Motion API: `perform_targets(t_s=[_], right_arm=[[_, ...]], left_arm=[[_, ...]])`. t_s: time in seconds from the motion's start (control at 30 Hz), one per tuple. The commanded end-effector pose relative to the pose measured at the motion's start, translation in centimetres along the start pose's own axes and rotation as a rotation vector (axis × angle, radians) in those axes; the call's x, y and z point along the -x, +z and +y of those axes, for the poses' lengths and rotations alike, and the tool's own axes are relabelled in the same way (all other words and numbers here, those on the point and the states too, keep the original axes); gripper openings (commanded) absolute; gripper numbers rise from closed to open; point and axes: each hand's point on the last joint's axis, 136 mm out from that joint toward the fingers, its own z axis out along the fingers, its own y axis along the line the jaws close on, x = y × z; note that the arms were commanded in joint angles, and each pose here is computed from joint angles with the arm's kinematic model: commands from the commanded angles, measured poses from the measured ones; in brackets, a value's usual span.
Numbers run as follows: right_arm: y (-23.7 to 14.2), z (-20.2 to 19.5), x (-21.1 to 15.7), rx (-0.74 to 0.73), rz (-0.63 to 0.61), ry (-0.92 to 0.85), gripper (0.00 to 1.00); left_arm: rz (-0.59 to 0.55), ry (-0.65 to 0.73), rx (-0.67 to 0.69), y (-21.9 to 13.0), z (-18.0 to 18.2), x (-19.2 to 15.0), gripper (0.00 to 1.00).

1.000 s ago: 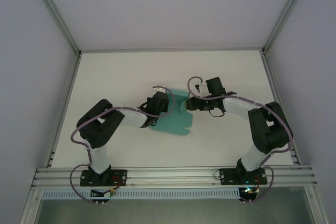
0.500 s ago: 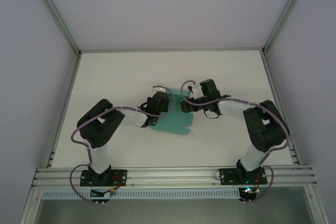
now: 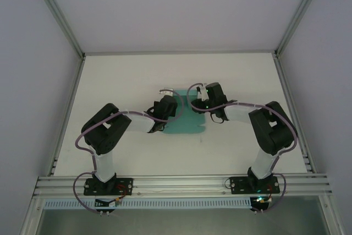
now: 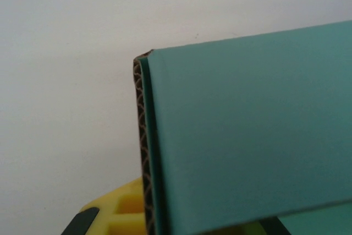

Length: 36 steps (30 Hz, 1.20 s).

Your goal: Assemble paper box

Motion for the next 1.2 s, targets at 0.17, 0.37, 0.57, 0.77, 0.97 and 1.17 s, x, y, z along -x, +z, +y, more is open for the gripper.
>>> perform_targets(t_s=[0.17,0.37,0.57,0.77,0.97,1.17], right_arm=[[0.7,-4.0,1.5,-0.305,-0.083,0.085,0.07],[0.4,-5.4,0.7,-0.452,-0.083,0.154,0.00],[-0.5,-7.0,0.3,-0.645,-0.047,0.157,0.09],[0.7,-4.5,3.0,-0.465,-0.180,0.070,0.31],[0.5,-3.4,4.7,-0.408,-0.241,-0.030,0.31],[0.7,-4.2,4.6,-0.428,-0.234,-0.015,0.20]], left_arm=[[0.146,0.113,-0.051,0.1,-1.1,-4.3,0.00],[0.154,0.103,-0.040,0.3,-1.1,-4.3,0.00],[0.159,0.100,-0.036,0.1,-1.0,-4.2,0.00],[0.171,0.104,-0.063,0.0,-1.4,-4.7,0.00],[0.174,0.111,-0.058,0.1,-1.3,-4.8,0.00],[0.174,0.102,-0.057,0.0,-1.3,-4.6,0.00]])
